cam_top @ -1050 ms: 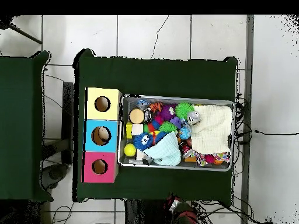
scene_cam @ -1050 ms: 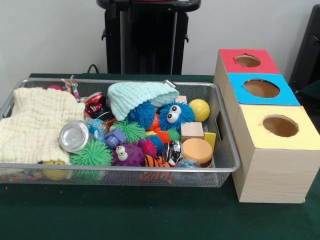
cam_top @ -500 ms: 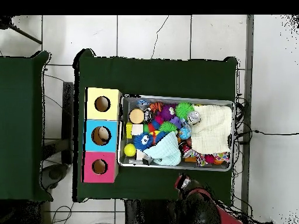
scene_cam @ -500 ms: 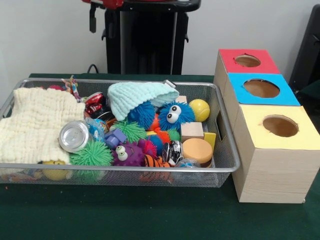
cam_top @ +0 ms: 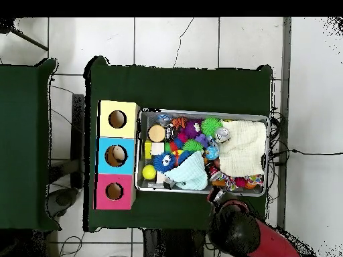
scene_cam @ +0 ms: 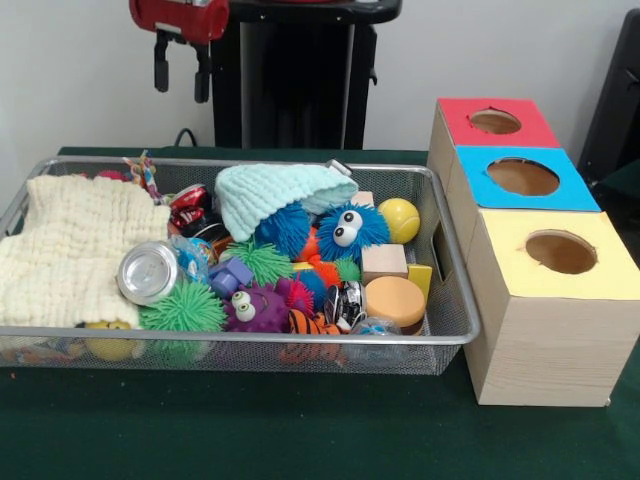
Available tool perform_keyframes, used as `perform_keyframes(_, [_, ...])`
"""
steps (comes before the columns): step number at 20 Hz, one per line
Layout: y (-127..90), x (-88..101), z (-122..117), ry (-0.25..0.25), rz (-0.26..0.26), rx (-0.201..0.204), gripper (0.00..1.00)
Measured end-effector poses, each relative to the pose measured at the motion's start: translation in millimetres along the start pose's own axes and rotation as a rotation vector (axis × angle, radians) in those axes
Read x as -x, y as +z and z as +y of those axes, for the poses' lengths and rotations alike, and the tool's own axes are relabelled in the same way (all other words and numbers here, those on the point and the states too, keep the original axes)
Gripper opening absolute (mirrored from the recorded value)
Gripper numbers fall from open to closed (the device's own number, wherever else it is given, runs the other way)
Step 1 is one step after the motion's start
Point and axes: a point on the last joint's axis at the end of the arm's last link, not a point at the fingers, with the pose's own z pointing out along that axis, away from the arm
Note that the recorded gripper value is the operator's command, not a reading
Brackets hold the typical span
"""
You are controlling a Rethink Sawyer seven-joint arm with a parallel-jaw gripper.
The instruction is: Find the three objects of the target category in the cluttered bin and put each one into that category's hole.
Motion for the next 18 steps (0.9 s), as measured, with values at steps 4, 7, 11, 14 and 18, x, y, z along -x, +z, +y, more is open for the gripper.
perform_keyframes(4, [-1.7, 2.2, -0.7, 0.005, 0.012, 0.001, 1.0])
perform_keyframes(7, [-4.9, 1.2, -1.5, 0.012, 0.025, 0.004, 1.0])
perform_keyframes(11, [-16.3, -2.7, -5.1, 0.035, 0.051, 0.009, 1.0])
perform_keyframes(14, [-30.1, -9.1, -5.0, 0.046, 0.061, 0.011, 1.0])
perform_keyframes(18, [-43.6, -21.8, -8.9, 0.062, 0.057, 0.008, 1.0])
